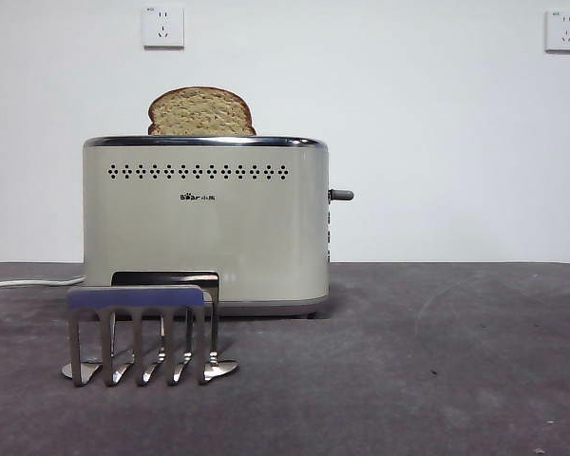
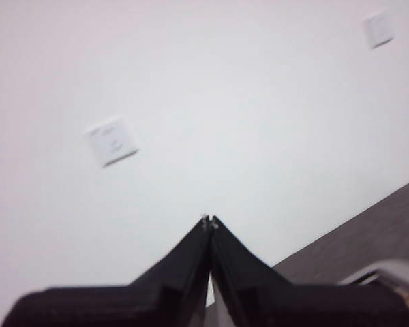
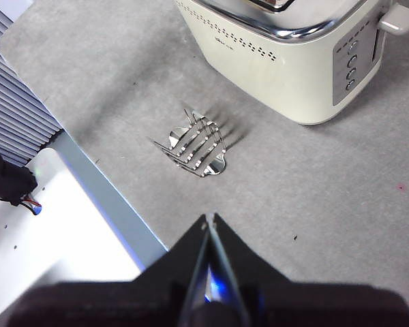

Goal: Pick up a slice of bread from the rack,put the bread on the toaster,press the button

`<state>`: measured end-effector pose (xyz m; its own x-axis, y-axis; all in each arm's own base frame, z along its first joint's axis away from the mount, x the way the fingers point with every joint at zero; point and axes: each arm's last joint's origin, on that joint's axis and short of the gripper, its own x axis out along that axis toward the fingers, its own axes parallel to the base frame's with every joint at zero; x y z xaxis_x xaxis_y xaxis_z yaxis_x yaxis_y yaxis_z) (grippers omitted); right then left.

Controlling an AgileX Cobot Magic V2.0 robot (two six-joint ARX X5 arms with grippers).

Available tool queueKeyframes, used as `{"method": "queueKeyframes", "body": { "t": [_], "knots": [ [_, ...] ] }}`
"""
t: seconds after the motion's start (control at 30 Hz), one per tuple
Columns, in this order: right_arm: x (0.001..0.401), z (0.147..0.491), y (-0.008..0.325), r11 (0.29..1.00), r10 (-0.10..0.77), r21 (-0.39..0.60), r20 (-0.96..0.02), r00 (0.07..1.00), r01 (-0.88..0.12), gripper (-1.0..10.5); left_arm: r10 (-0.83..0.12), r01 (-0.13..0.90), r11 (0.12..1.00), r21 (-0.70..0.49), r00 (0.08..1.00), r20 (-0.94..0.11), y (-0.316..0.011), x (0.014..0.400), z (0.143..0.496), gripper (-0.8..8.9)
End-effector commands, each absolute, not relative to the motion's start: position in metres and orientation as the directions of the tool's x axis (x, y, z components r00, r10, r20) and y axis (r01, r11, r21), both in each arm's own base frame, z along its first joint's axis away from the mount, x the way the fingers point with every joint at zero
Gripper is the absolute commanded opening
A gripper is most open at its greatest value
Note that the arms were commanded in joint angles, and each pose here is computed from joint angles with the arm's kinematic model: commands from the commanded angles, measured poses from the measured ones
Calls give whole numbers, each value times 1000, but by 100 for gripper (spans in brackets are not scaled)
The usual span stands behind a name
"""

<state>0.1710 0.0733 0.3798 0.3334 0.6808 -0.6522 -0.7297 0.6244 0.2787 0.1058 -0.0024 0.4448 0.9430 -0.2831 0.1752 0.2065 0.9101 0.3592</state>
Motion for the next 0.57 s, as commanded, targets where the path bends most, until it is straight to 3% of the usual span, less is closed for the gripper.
{"method": "queueKeyframes", "body": {
  "t": [0.03, 0.27, 0.57],
  "knots": [
    [172, 379, 73, 623, 679, 272, -654, 334, -734, 1, -205, 140, 926, 351, 966, 156, 4, 107, 396, -4],
    [172, 379, 74, 623, 679, 272, -654, 334, -734, 1, -68, 36, 952, 304, 993, 95, 10, 99, 304, -4],
    [172, 379, 74, 623, 679, 272, -654, 333, -734, 1, 3, 1, 969, 247, 1000, -19, 12, 97, 219, -4]
  ]
}}
